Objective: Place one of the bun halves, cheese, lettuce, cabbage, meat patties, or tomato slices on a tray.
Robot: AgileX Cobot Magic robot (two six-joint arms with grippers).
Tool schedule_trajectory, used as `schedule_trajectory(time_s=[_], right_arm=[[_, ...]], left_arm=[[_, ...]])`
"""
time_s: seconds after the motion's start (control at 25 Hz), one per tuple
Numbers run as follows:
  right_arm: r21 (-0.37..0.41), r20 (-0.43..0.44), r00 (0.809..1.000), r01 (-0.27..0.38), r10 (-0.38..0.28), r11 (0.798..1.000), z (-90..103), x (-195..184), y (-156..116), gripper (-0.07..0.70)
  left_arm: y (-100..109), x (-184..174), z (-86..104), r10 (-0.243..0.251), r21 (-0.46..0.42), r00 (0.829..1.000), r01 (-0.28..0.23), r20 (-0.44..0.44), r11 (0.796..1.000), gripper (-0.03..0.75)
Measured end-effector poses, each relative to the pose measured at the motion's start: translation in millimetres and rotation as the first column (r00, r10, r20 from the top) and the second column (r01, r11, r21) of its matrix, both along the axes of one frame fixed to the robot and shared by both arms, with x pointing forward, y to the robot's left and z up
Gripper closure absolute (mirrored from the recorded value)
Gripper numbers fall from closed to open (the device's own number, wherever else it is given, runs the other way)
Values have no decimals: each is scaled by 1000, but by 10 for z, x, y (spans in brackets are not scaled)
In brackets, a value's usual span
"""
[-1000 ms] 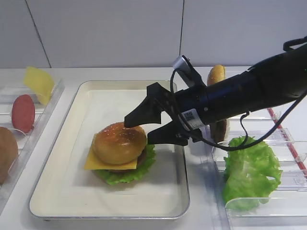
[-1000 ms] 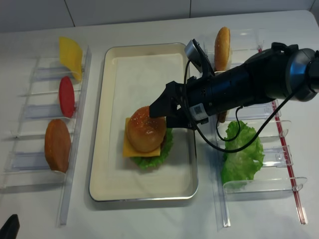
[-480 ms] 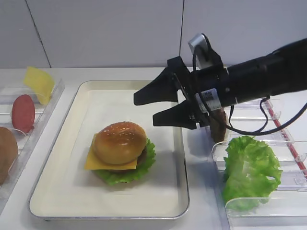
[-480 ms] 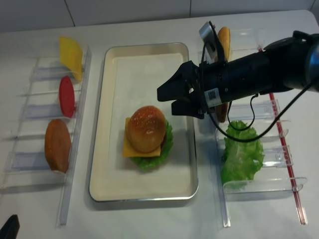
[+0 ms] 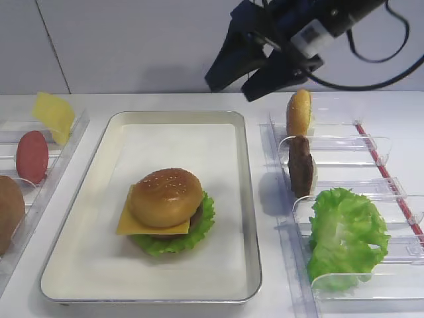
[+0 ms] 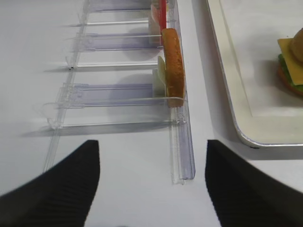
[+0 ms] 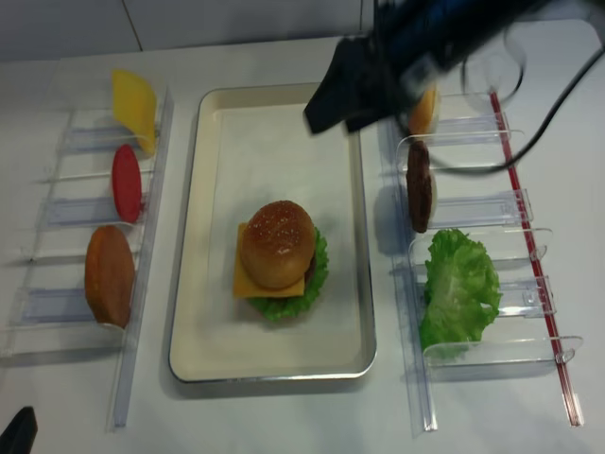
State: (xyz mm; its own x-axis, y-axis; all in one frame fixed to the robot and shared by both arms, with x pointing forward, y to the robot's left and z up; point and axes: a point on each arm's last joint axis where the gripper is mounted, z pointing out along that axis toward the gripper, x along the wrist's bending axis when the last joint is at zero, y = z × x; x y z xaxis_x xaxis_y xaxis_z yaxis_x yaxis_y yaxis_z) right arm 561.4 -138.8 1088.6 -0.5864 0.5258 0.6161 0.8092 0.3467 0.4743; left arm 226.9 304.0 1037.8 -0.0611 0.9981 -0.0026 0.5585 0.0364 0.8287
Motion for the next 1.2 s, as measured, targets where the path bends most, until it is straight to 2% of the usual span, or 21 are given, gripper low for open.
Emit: schedule_trajectory(time_s=[0.08, 0.16, 0.24, 0.28, 0.36, 0.44, 0.52, 0.6, 0.68, 0.84, 1.0, 1.2], right_arm=[[-142, 85, 996, 22, -10, 990, 168, 75, -85, 114], [-279, 155, 987, 77, -34, 957, 283, 137, -191, 114], [-395, 225, 971, 170, -84, 903, 411, 200, -312, 114], [-455, 264, 958, 224, -109, 862, 460, 228, -388, 114], [-516, 308, 939, 303, -157, 802, 519, 245, -487, 114], [-552, 345, 919, 364, -192, 751, 589, 213, -575, 114], [-552, 373, 903, 402, -214, 731, 684, 151, -623, 114], [-527, 401, 888, 426, -227, 735, 821, 47, -653, 114], [-484, 417, 877, 436, -239, 759, 964, -115, -669, 114], [-435, 414, 876, 430, -249, 791, 1077, -488, -726, 114], [-435, 406, 880, 424, -247, 794, 1047, -846, -821, 114], [-392, 433, 864, 436, -256, 810, 1045, -1455, -973, 114]], left_arm=[[0, 0, 0, 0, 0, 1000, 0, 0, 1000, 244], [0, 0, 0, 0, 0, 1000, 0, 0, 1000, 244], [0, 0, 0, 0, 0, 1000, 0, 0, 1000, 244], [0, 0, 0, 0, 0, 1000, 0, 0, 1000, 244], [0, 0, 0, 0, 0, 1000, 0, 0, 1000, 244], [0, 0, 0, 0, 0, 1000, 0, 0, 1000, 244], [0, 0, 0, 0, 0, 1000, 0, 0, 1000, 244], [0, 0, 0, 0, 0, 1000, 0, 0, 1000, 244], [0, 0, 0, 0, 0, 1000, 0, 0, 1000, 244], [0, 0, 0, 0, 0, 1000, 0, 0, 1000, 244], [0, 0, 0, 0, 0, 1000, 0, 0, 1000, 244], [0, 0, 0, 0, 0, 1000, 0, 0, 1000, 244]])
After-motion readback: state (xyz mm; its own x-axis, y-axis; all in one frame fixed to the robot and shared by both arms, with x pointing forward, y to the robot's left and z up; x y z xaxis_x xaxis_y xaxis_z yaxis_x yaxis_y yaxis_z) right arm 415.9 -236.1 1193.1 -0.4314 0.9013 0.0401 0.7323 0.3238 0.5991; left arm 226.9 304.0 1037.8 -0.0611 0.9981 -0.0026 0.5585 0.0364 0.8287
